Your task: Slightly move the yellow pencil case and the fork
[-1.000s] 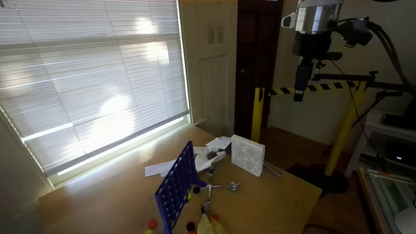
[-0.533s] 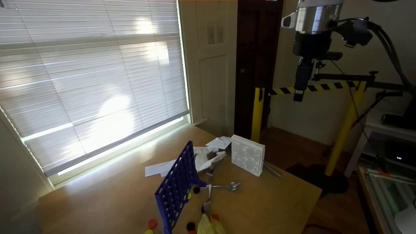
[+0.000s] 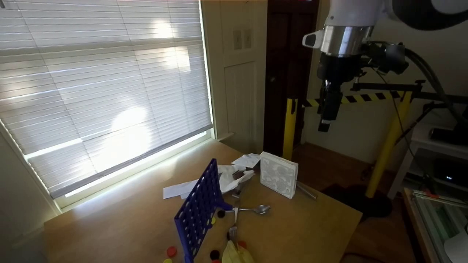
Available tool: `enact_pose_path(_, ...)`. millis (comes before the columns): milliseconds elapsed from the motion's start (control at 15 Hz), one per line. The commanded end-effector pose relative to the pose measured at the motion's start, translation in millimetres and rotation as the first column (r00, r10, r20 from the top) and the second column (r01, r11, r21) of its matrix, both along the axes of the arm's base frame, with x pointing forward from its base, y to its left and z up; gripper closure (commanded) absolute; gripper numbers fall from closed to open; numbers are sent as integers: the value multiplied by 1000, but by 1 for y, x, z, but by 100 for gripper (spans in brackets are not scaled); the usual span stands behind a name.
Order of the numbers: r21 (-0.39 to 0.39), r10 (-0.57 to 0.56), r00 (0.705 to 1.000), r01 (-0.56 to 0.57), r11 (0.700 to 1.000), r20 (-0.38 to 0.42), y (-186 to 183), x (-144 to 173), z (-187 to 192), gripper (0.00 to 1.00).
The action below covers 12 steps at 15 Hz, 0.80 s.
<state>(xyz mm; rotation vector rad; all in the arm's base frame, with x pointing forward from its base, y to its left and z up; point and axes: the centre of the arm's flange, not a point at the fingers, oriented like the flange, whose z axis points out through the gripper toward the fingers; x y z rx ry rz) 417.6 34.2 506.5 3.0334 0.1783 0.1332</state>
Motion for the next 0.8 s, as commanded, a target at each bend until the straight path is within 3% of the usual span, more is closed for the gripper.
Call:
enact_pose_path(0,96,173,985,-173,980,6,34,28,-57,0)
enact_pose_path(267,213,324,944,-305,928,-59,48,55,-132,0)
enact_pose_path(333,219,310,939,-274,936,-148,48,65,-151,0)
enact_pose_path(400,172,283,957,-268,948,-68,51,36,-121,0)
enact_pose_path(533,190,297,946,-270,944,-132,47,44,-154,0)
enact_pose_path(733,193,300,943,-270,943,-144,47,53,-161,0)
